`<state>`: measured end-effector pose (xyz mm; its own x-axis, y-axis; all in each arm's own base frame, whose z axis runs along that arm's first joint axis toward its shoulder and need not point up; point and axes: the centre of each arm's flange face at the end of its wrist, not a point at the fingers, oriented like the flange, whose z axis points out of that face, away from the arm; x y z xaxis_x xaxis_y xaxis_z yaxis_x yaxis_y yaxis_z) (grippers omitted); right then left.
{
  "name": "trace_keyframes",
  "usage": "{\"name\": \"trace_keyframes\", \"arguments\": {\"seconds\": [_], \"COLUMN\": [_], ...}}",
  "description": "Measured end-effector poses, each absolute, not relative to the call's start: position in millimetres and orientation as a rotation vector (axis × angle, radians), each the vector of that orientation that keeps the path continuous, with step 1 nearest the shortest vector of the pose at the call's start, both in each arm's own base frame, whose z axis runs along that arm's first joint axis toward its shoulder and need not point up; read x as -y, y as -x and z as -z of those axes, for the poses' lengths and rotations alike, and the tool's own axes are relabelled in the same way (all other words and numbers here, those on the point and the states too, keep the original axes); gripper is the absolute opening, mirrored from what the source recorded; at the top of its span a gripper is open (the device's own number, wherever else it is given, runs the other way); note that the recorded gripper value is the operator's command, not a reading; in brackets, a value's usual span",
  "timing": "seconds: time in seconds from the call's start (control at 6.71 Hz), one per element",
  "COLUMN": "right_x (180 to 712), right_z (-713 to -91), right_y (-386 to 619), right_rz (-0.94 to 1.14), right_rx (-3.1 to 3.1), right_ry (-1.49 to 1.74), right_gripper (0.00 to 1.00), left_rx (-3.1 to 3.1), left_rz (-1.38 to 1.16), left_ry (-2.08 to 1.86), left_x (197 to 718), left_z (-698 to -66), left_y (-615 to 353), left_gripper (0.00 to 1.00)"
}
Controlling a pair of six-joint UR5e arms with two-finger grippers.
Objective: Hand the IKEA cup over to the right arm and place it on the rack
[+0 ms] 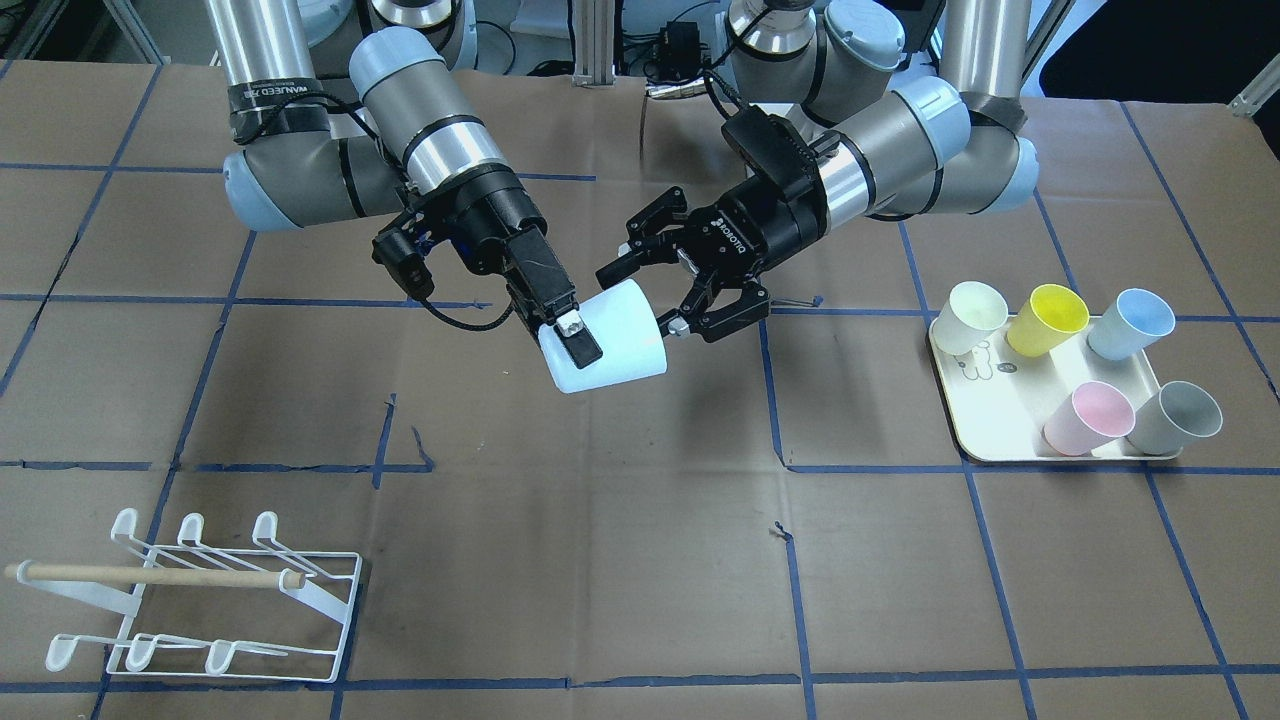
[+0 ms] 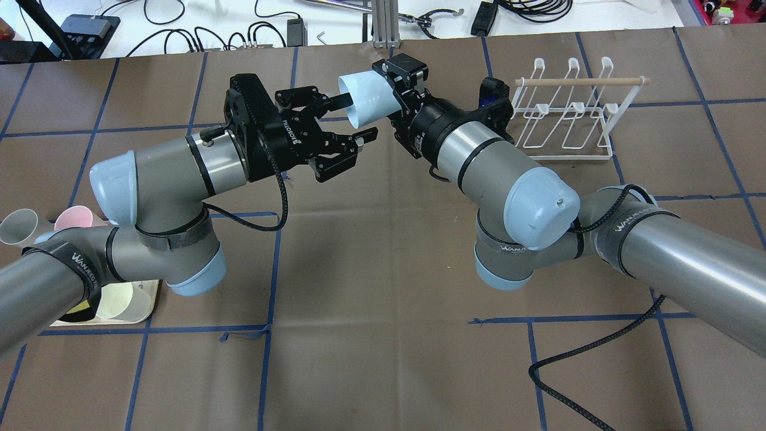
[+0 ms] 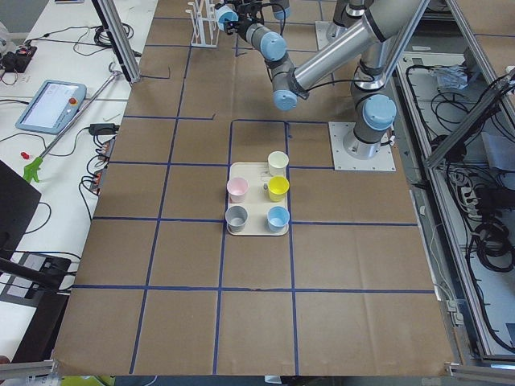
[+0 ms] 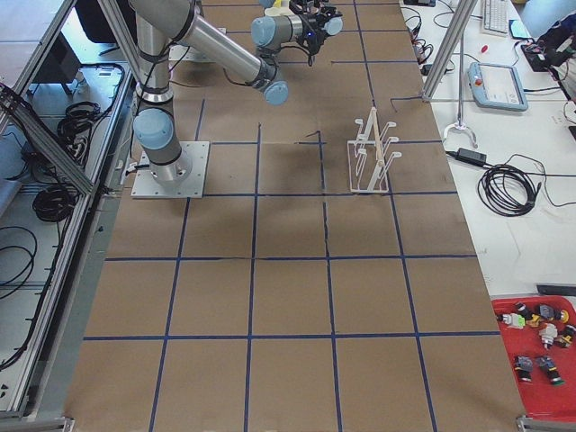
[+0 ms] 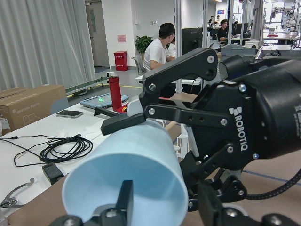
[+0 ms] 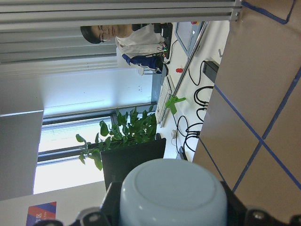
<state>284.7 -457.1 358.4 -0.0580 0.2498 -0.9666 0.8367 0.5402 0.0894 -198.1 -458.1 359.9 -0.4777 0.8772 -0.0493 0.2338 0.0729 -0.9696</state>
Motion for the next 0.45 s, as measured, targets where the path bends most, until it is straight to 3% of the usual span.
{"name": "trace_keyframes", "arguments": {"seconds": [0.45], "right_x": [464.9], "right_z": [-363.2], "right_y": [-282.8], "right_rz": [0.634], "right_rx": [-1.588], "right_ry": [-0.94], "right_gripper": [0.52], "left_rx": [1.815], "left_rz": [-1.436], "left_ry": [1.037], "left_x": [451.9], "left_z": [-370.6], "left_y": [191.6], "left_gripper": [0.99]}}
